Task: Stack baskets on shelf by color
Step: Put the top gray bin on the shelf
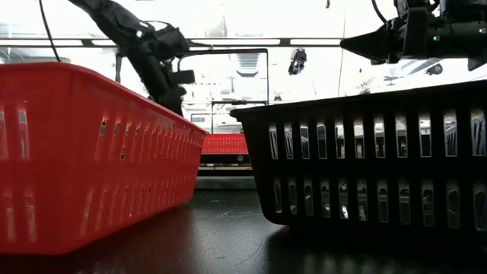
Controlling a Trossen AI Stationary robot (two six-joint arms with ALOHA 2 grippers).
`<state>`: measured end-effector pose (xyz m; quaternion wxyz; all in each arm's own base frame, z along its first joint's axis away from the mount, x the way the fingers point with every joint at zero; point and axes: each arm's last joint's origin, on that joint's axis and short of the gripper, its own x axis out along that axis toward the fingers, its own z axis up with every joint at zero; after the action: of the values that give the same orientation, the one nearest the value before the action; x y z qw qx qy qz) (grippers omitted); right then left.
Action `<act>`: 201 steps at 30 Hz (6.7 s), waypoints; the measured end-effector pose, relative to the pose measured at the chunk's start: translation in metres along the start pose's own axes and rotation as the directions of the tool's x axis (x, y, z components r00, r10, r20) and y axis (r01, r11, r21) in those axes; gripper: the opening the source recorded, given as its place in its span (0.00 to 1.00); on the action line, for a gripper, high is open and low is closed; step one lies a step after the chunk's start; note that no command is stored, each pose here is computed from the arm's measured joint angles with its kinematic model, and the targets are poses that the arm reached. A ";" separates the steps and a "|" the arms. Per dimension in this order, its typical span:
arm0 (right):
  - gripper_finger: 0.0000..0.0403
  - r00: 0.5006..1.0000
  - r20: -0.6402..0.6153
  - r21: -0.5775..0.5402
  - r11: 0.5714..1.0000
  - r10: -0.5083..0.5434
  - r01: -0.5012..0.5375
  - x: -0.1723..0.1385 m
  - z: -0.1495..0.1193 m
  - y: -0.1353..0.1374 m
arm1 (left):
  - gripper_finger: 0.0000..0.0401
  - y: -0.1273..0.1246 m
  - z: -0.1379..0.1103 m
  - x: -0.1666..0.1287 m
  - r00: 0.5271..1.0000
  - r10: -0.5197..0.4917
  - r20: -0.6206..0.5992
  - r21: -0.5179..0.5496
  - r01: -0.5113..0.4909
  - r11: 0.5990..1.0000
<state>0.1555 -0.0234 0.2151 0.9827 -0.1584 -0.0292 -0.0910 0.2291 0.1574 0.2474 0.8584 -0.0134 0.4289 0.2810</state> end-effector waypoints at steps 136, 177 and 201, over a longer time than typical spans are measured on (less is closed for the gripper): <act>0.02 0.264 -0.931 0.278 0.959 0.254 0.059 0.232 0.084 0.009 | 0.00 -0.064 -0.061 -0.117 0.577 -0.212 0.789 0.263 -0.004 0.965; 0.25 0.205 -0.928 0.296 0.950 0.311 -0.103 0.261 0.101 0.007 | 0.00 -0.063 -0.062 -0.119 0.580 -0.211 0.787 0.266 -0.010 0.964; 0.02 0.160 -0.948 0.281 0.960 0.275 0.014 0.218 0.005 -0.029 | 0.00 -0.079 -0.099 -0.068 0.926 -0.285 0.248 0.352 0.188 0.917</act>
<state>0.3640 -0.0859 0.2473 0.7849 0.0470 0.6125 -0.0817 0.1641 0.0330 0.2182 0.9310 0.1163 0.3314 0.0991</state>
